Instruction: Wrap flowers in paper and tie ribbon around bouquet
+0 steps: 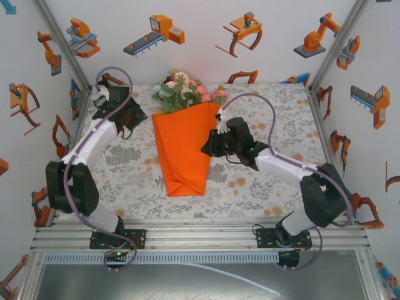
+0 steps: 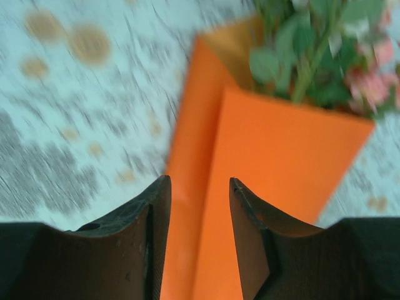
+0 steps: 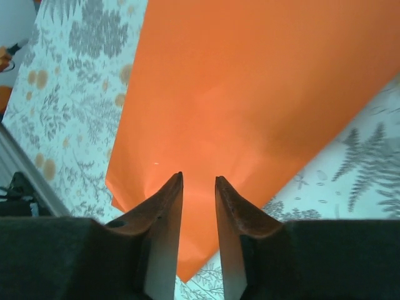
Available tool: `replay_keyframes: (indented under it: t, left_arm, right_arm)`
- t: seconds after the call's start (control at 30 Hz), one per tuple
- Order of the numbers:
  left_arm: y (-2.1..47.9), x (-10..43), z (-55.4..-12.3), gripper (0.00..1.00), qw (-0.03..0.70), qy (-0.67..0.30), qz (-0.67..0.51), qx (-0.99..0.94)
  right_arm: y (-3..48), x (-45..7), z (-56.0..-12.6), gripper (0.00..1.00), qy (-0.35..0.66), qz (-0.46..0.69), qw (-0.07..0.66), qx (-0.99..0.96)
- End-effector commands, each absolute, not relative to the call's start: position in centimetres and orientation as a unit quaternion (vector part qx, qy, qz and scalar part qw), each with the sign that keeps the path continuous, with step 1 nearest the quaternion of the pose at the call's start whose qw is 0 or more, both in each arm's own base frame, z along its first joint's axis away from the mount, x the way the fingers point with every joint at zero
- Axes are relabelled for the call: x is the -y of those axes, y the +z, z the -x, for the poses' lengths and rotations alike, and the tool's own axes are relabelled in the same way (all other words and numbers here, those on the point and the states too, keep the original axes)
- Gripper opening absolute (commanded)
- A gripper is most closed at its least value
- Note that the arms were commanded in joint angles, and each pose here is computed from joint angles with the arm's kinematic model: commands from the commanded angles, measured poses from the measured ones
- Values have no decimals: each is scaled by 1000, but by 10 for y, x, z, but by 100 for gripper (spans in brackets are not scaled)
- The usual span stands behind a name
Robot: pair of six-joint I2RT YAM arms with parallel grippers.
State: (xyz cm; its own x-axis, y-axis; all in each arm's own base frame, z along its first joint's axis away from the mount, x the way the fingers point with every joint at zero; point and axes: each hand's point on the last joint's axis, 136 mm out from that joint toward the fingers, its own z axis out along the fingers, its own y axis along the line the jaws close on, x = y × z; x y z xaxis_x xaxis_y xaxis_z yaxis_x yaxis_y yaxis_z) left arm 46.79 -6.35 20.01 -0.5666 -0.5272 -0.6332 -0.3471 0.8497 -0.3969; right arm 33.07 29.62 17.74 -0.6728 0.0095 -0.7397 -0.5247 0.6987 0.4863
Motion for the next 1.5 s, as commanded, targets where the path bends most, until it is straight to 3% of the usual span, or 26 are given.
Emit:
replay_keyframes:
  t: [0.0, 0.13, 0.27, 0.5, 0.67, 0.93, 1.27, 1.47]
  left_arm:
    - [204, 15, -518, 42, 427, -17, 194, -883]
    - [184, -24, -567, 42, 406, 23, 179, -896]
    - [159, -52, -601, 44, 371, 55, 157, -913]
    - [124, -99, -633, 46, 333, 32, 228, -914]
    - [113, -128, -634, 48, 336, 68, 249, -906]
    - [75, -116, -616, 49, 267, 18, 173, -948]
    - [46, -104, -603, 37, 222, -12, 150, -963]
    - [43, -108, -598, 35, 212, 0, 149, -966]
  right_arm:
    - [204, -266, -339, 39, 302, 124, 442, -835]
    - [215, -253, -339, 54, 286, 112, 467, -829]
    - [219, -251, -337, 55, 288, 121, 466, -828]
    - [218, -267, -332, 55, 329, 151, 436, -824]
    - [213, -268, -333, 55, 329, 152, 429, -827]
    - [211, -271, -334, 55, 334, 152, 422, -829]
    - [214, -273, -333, 55, 347, 143, 418, -827]
    - [218, -273, -332, 55, 354, 139, 419, -824]
